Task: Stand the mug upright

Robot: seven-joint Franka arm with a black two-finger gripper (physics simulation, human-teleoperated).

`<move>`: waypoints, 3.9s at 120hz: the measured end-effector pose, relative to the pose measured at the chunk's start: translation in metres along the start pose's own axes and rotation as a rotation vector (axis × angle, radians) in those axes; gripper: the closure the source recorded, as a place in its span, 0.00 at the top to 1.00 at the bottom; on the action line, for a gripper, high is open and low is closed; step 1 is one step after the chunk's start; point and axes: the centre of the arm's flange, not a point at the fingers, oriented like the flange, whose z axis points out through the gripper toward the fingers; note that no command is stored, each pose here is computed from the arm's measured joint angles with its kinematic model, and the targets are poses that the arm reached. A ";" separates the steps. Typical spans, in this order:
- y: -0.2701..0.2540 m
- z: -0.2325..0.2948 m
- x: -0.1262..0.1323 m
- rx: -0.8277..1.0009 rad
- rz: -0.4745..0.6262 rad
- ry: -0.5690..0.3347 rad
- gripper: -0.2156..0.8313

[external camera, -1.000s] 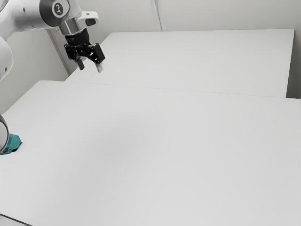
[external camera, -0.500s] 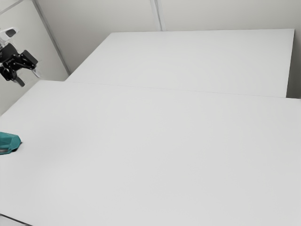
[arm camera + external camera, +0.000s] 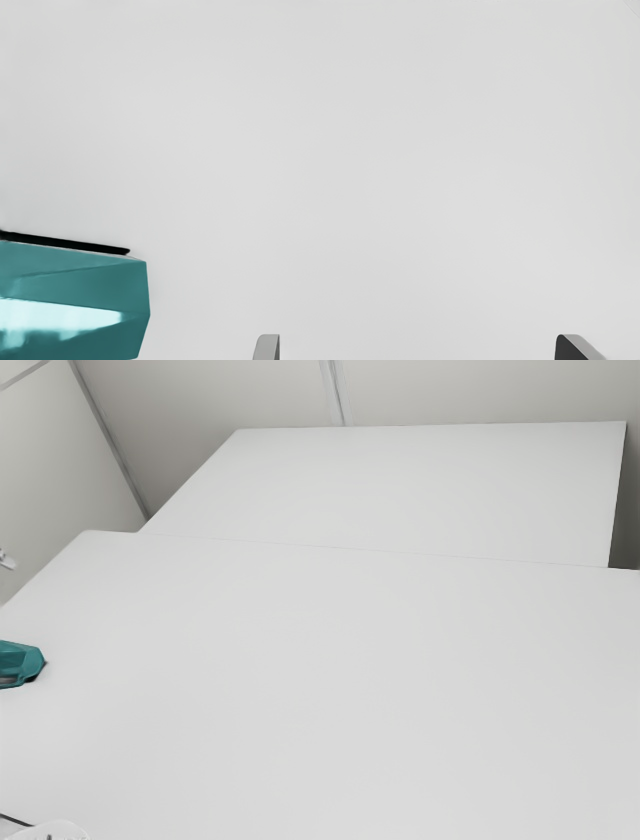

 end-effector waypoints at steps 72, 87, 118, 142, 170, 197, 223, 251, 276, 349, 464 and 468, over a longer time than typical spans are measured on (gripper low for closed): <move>-0.147 -0.014 -0.052 -0.028 0.157 0.169 0.79; -0.172 0.006 -0.051 -0.072 0.196 0.212 0.79; -0.197 0.026 -0.076 -0.212 0.156 0.218 0.79; -0.202 0.039 -0.087 -0.240 0.092 0.139 0.79; -0.197 0.030 -0.080 -0.208 0.090 0.167 0.79; -0.203 0.027 -0.072 -0.162 0.084 0.224 0.79; -0.211 0.068 -0.048 -0.156 0.076 0.227 0.79; -0.219 0.081 -0.051 -0.171 0.051 0.222 0.79; -0.215 0.088 -0.052 -0.203 0.050 0.193 0.68; -0.163 0.072 -0.036 -0.387 0.158 0.220 0.06; 0.236 0.131 -0.017 0.119 0.402 -0.338 0.04; 0.245 0.140 -0.019 0.137 0.412 -0.336 0.04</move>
